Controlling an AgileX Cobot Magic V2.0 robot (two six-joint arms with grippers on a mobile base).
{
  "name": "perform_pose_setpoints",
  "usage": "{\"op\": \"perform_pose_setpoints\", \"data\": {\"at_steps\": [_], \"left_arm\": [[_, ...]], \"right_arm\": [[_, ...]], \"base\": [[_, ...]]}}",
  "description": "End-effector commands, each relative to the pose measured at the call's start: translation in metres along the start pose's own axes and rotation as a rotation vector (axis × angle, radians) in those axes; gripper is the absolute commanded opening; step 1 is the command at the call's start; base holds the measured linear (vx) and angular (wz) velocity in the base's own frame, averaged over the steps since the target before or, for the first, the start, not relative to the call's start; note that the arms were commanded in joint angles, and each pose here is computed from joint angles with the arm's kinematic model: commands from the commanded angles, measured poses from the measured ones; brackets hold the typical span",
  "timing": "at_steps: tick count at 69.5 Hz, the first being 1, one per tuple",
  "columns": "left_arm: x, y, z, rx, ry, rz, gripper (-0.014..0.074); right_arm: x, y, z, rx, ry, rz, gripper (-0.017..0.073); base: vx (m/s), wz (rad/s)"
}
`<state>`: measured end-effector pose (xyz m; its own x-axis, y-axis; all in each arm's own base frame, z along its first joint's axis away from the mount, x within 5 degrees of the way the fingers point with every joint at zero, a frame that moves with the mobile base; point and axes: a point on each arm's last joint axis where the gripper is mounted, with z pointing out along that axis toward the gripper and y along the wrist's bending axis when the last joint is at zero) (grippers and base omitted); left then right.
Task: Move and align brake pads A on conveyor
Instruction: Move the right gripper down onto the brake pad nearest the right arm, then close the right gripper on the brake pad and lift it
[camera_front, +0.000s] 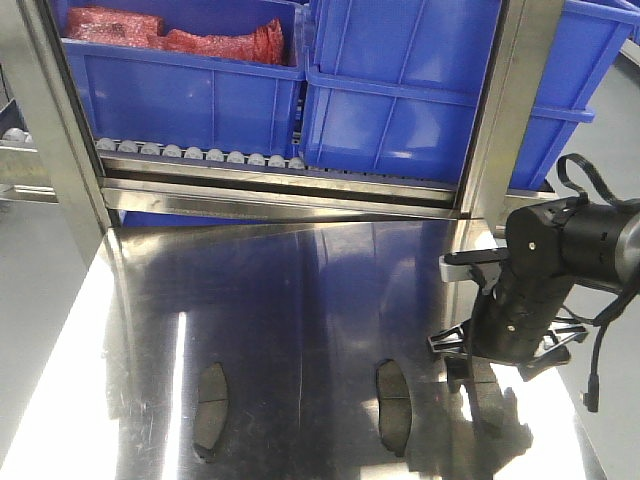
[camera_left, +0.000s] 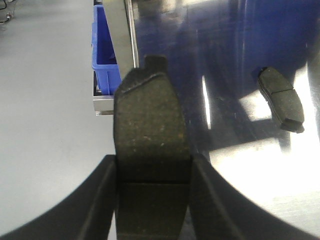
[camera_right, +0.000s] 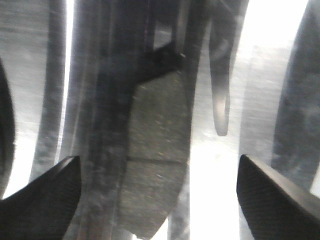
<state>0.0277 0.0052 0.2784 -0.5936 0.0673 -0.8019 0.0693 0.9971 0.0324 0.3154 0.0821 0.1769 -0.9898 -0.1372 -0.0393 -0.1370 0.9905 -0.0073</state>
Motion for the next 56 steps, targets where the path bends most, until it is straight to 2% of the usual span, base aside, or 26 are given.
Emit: {"op": "perform_pose_setpoints", "data": {"at_steps": [1,44,56], "left_arm": [[-0.0146,-0.0002,-0.0053,0.007,-0.101,0.000,-0.0006],[-0.0146,-0.0002,-0.0053,0.007,-0.101,0.000,-0.0006],[-0.0146,-0.0002,-0.0053,0.007,-0.101,0.000,-0.0006]], "right_arm": [[-0.0035,-0.0063,-0.0180,0.009,-0.056,0.003,0.0594],[-0.0079,-0.0112,-0.0181,-0.019,-0.096,0.020,0.0594],[-0.0103,-0.0096,-0.0107,-0.022,-0.039,0.021,0.0594]], "base": [[0.00,0.00],[0.00,0.00],[0.00,0.00]]}}
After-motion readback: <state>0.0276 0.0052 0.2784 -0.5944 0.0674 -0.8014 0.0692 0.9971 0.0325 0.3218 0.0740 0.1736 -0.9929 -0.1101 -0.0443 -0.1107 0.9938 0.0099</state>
